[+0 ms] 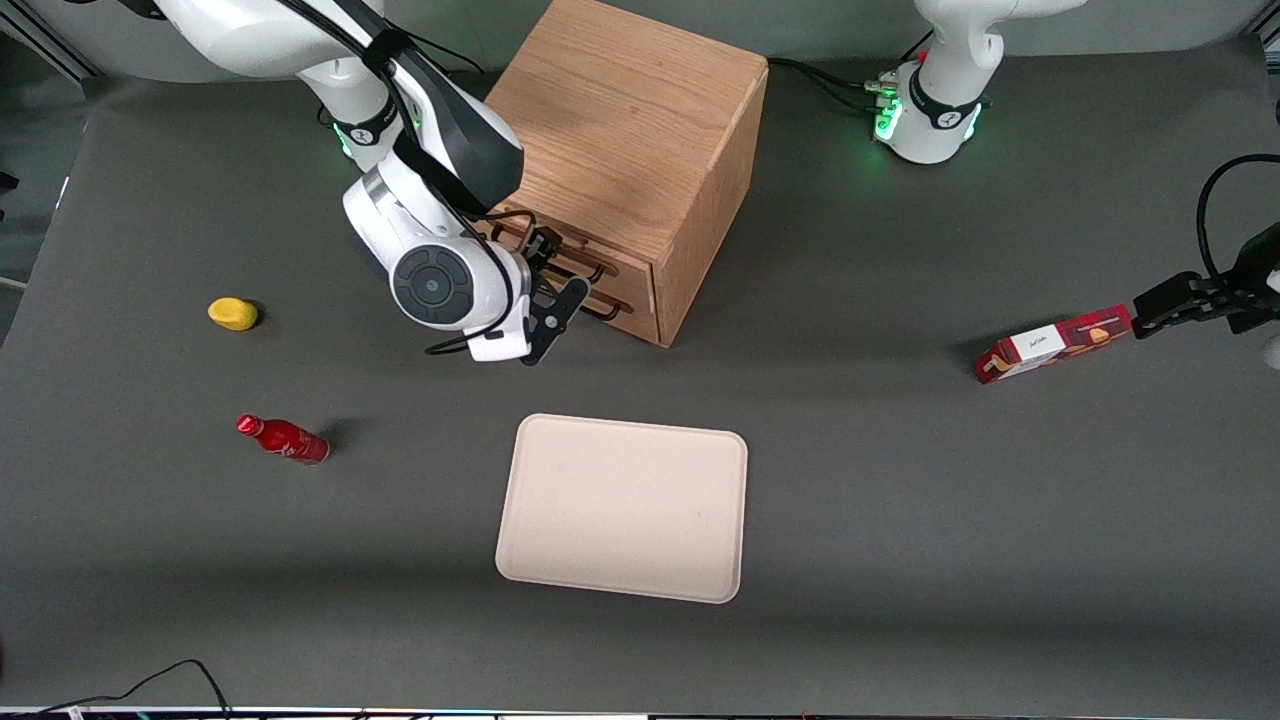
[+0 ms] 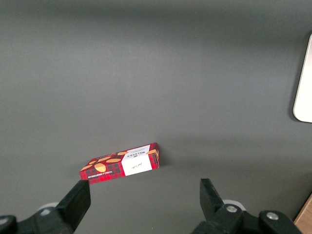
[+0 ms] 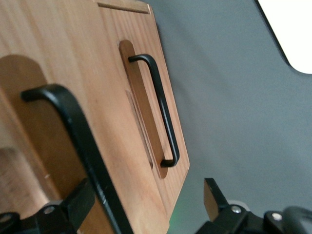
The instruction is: Close top drawer
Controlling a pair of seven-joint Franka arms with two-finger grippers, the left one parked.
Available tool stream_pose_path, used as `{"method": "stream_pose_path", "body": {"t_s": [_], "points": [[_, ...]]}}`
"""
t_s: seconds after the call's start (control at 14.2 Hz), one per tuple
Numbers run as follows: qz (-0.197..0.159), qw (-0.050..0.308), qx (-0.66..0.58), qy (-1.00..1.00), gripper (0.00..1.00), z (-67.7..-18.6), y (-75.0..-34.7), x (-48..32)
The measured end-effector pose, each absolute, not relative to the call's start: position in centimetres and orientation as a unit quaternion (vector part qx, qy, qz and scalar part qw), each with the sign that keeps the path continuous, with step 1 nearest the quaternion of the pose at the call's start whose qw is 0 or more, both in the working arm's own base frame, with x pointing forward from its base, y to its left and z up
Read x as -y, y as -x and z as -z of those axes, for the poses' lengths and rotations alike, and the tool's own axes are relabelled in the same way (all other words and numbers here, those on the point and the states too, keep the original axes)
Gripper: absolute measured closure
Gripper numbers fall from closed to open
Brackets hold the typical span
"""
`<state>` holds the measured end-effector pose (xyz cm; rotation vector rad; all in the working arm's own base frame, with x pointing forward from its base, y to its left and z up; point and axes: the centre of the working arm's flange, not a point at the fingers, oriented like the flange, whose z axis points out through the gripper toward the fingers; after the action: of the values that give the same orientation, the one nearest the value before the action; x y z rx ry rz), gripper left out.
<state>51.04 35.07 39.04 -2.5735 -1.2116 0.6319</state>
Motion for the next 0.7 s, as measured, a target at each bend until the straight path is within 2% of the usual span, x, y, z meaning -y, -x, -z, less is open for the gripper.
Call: {"method": "stream_pose_path", "body": {"t_s": [0.42,0.7], "points": [[-0.224,0.108,0.412,0.877,0.0,-43.6,-51.3,-34.2],[-0.196,0.1,0.373,0.901,0.0,-47.1,-54.2,-29.8]]}}
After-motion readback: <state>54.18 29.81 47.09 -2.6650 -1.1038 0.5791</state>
